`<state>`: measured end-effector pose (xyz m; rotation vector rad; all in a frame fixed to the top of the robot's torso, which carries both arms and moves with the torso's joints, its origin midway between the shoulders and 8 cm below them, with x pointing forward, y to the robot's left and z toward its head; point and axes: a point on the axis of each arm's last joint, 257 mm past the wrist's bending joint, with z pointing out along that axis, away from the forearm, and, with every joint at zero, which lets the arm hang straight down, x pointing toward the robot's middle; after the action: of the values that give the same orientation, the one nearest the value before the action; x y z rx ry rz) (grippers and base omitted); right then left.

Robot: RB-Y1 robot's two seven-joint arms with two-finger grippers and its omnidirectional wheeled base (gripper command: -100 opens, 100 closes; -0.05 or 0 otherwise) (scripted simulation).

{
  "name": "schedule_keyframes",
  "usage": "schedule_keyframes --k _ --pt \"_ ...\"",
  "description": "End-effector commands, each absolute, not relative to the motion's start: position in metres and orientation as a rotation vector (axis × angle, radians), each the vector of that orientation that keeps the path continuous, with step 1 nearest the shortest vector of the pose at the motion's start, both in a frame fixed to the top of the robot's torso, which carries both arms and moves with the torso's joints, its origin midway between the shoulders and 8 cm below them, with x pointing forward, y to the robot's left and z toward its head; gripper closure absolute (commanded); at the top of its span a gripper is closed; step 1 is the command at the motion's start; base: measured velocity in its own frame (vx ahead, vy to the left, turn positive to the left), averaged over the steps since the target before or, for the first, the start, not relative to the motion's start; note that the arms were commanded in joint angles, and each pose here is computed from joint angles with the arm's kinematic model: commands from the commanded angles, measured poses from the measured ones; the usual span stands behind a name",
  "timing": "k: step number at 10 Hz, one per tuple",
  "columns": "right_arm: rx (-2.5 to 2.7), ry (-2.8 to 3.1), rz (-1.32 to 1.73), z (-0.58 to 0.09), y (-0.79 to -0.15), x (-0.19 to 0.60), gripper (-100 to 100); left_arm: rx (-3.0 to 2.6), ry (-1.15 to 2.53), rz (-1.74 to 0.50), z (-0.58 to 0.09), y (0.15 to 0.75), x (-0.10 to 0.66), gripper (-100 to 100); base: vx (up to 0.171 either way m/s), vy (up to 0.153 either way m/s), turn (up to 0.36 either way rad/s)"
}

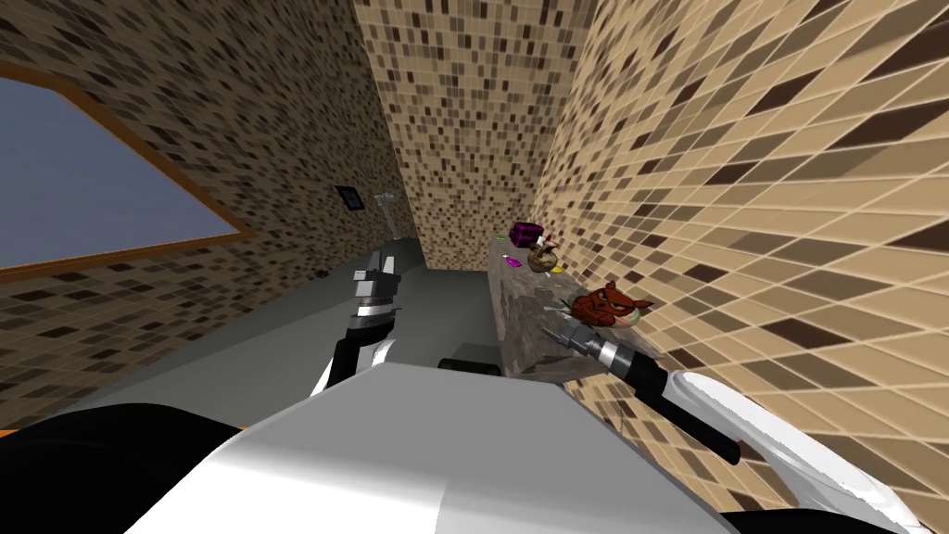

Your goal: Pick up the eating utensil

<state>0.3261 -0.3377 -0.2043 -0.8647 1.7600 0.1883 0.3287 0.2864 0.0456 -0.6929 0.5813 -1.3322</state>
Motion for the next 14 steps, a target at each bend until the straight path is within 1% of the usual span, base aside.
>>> schedule_keyframes --k 1,3,6,9,10,13,14 --pt "-0.896 1.781 0.167 -0.214 -0.348 0.322 -100 -0.693 0.581 -1.332 0.046 0.286 0.329 0 0.046 -0.004 0.062" --pt "-1.004 1.862 0.092 -0.243 -0.378 0.307 -100 -0.693 0.581 -1.332 0.046 0.286 0.329 0 0.072 -0.011 0.165" --pt "-1.082 1.903 0.054 -0.256 -0.394 0.299 -100 -0.693 0.581 -1.332 0.046 0.286 0.329 0 0.06 -0.017 0.102" --pt "-1.252 2.013 -0.041 -0.29 -0.443 0.271 -100 -0.693 0.581 -1.332 0.046 0.286 0.329 0 0.077 -0.028 0.194" --pt "-1.263 2.012 -0.043 -0.289 -0.444 0.271 -100 -0.693 0.581 -1.332 0.046 0.286 0.329 0 0.058 -0.042 0.083" --pt "-1.429 2.1 -0.122 -0.309 -0.491 0.243 -100 -0.693 0.581 -1.332 0.046 0.286 0.329 0 0.068 -0.041 0.176" --pt "-1.431 2.1 -0.123 -0.309 -0.492 0.243 -100 -0.693 0.581 -1.332 0.046 0.286 0.329 0 0.056 -0.048 0.058"
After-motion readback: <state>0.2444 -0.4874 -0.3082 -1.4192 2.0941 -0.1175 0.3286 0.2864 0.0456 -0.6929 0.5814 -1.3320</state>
